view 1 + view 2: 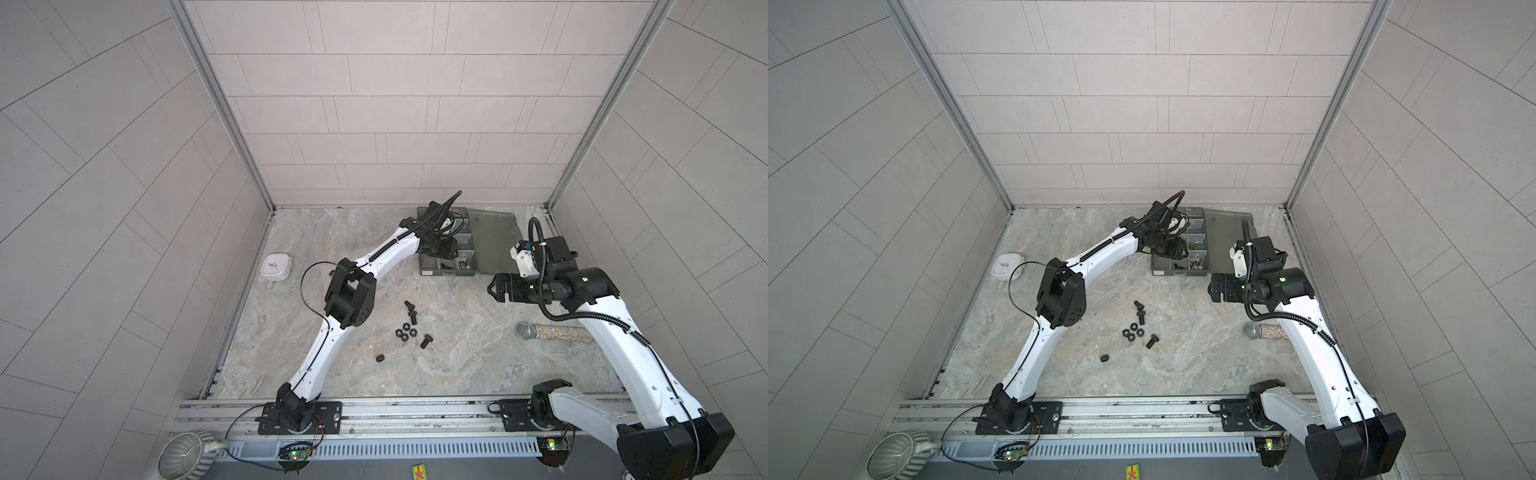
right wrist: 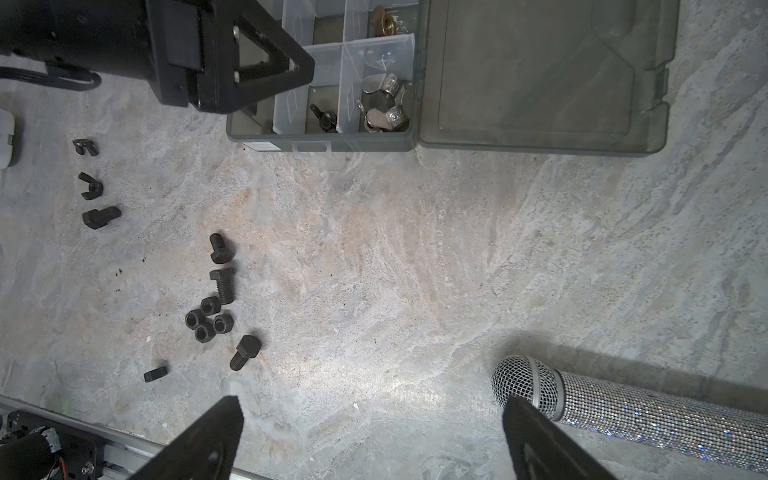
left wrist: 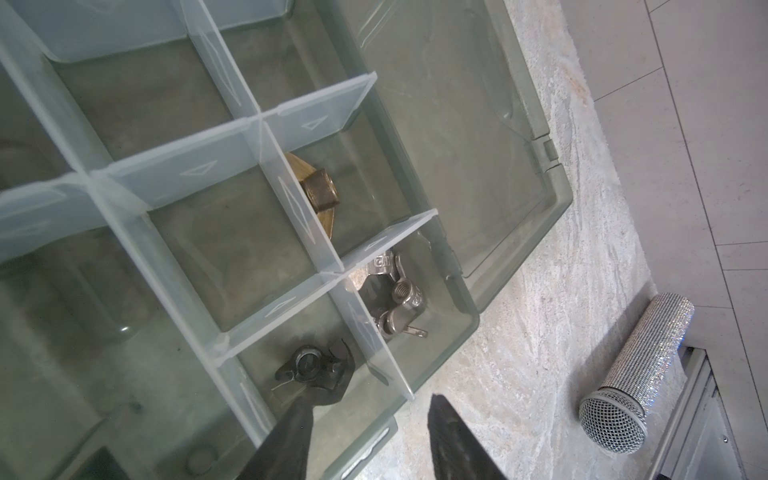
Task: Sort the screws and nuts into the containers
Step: 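Open the left gripper to drop the black wing nut into the compartment, then move the left gripper back to a third black wing nut on the table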
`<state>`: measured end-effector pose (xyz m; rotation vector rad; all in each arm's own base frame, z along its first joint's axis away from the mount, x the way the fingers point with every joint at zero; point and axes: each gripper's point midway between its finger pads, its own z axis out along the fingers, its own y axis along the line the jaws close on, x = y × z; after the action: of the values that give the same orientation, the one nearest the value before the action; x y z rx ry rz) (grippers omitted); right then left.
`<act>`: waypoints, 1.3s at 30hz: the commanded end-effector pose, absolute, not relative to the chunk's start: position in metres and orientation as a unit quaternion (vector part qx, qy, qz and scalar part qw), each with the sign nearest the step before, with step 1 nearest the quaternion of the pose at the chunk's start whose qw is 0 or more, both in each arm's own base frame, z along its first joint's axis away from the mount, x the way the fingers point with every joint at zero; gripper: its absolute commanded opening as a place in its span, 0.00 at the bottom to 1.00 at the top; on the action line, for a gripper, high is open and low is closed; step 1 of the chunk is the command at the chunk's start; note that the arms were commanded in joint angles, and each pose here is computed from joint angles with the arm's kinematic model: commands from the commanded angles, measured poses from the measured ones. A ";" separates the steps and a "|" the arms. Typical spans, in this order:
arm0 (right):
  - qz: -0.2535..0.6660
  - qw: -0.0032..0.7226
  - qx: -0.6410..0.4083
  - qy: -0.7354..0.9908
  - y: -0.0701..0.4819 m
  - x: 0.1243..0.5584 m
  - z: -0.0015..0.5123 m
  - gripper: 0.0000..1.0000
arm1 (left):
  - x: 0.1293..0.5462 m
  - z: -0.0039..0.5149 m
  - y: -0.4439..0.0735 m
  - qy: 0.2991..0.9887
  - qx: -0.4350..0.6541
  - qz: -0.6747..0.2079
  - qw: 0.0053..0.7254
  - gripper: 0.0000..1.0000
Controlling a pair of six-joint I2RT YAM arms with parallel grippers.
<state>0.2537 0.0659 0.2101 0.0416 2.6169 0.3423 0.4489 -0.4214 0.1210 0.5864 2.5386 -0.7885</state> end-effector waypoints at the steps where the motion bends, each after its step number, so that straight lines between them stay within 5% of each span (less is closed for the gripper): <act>1: 0.119 0.258 0.011 0.959 0.063 0.255 0.221 0.99 | 0.444 0.194 -0.405 0.896 0.218 -0.276 0.269 0.51; 10: 0.167 0.248 0.019 0.954 0.080 0.264 0.211 0.99 | 0.348 0.139 -0.280 0.956 0.183 -0.137 0.184 0.51; 16: 0.181 0.244 0.017 0.953 0.091 0.271 0.208 0.99 | 0.316 0.104 -0.177 0.979 0.022 -0.117 0.166 0.51; 29: 0.183 0.251 -0.003 0.951 0.112 0.284 0.219 0.99 | 0.362 0.082 -0.072 0.976 -0.121 -0.043 0.174 0.52; 39: 0.164 0.259 -0.001 0.952 0.109 0.296 0.223 0.99 | 0.411 0.057 -0.049 0.969 -0.189 -0.028 0.158 0.52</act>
<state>0.2909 0.1114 0.2182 -0.0118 2.5890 0.4812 0.4002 -0.0523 0.0504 -0.5010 2.7985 -0.1027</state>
